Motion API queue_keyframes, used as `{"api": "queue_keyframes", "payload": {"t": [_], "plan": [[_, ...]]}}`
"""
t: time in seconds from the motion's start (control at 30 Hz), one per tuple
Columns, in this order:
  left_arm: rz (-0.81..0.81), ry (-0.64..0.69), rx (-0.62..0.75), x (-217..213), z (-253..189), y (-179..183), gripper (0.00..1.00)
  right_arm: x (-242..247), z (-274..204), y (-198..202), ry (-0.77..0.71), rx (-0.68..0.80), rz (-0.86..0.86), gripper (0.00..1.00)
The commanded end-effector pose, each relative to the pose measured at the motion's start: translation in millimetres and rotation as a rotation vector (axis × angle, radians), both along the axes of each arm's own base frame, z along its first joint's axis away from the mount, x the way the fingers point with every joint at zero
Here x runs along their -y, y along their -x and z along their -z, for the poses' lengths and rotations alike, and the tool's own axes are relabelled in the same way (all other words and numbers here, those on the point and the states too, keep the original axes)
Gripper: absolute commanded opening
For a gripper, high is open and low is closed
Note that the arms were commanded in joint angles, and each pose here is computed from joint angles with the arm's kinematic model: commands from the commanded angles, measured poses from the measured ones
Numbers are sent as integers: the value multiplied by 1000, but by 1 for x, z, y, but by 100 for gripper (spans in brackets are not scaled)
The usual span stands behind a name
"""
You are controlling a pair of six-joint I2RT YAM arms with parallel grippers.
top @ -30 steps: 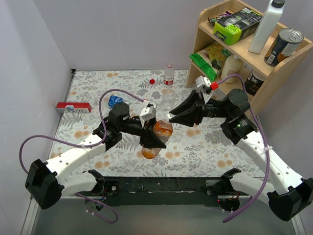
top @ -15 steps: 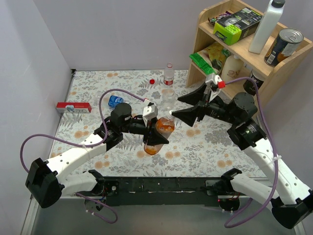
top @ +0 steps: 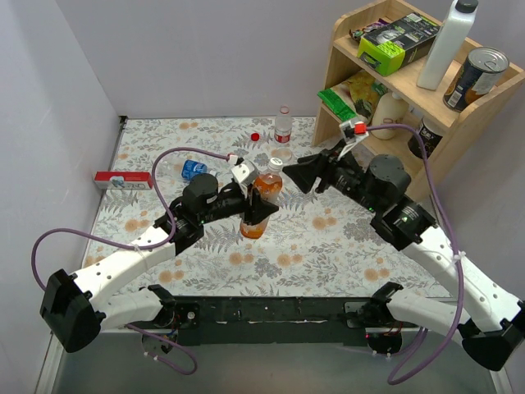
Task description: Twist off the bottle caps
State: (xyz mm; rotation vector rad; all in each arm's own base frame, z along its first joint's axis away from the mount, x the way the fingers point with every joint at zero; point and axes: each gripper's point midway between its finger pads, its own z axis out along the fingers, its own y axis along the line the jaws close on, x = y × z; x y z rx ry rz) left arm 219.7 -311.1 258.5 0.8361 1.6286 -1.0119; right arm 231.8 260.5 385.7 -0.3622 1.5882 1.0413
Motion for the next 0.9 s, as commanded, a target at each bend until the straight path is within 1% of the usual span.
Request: {"api": "queue_keyframes", "payload": {"t": [0.0,0.03,0.23,0.57,0.77,0.87], "plan": [[-111,-10,20,-9,-5,-14,38,-18,-24,2,-59,26,21,67],[-114,-12,21,-9,-5,-15,38,-17,-24,-2,-61,30,50,68],[-113,-14,27,-9,-6,-14,37,-29,-22,-4,-61,27,57,69],[-96,-24,22,-5,-3,-11,37,-38,-32,0,-80,62,18,68],[-85,-33,23,-3,-1,-9,37,-42,-33,1,-84,63,1,65],[-79,-35,25,-2,0,-7,36,-45,-33,2,-81,57,-17,61]]}}
